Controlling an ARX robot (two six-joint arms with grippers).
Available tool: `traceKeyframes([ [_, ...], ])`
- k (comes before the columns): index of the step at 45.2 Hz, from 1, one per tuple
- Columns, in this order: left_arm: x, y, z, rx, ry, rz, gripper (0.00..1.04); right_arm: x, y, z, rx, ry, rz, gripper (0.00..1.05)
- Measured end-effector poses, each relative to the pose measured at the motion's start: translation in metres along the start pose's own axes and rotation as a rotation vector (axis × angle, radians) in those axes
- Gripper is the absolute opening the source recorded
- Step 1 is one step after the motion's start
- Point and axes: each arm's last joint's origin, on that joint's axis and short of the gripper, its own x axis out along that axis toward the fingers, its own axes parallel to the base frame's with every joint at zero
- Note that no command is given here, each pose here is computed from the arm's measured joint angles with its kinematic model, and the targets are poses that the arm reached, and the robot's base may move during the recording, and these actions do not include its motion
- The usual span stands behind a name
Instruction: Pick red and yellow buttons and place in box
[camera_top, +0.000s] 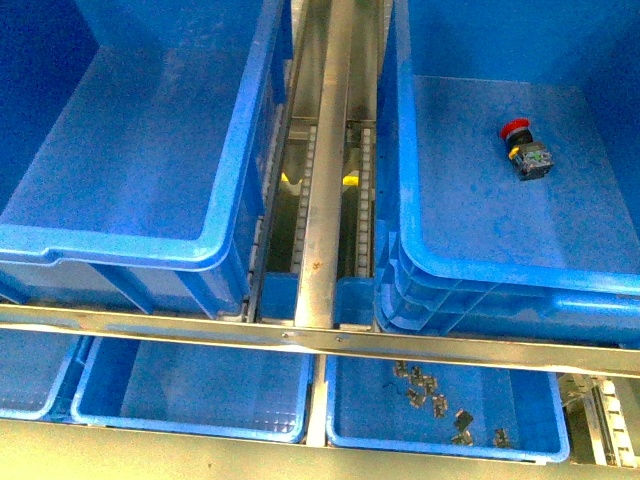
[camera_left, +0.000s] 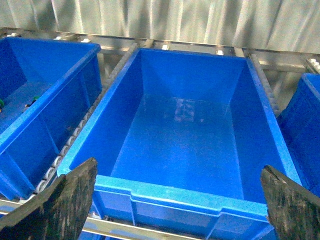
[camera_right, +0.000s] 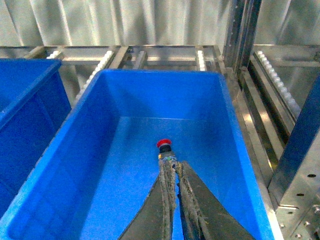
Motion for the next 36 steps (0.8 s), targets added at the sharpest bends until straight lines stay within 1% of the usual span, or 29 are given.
traceKeyframes([
  [31,0.000,0.000,0.000,0.000,0.000,0.000,0.97,-0.020,0.000,0.001,0.000,-0.006,0.000,0.04],
  [34,0.000,0.000,0.000,0.000,0.000,0.000,0.97,-0.025,0.000,-0.003,-0.001,0.026,0.003,0.04],
  [36,0.000,0.000,0.000,0.000,0.000,0.000,0.97,-0.029,0.000,-0.003,-0.001,0.021,0.000,0.04],
])
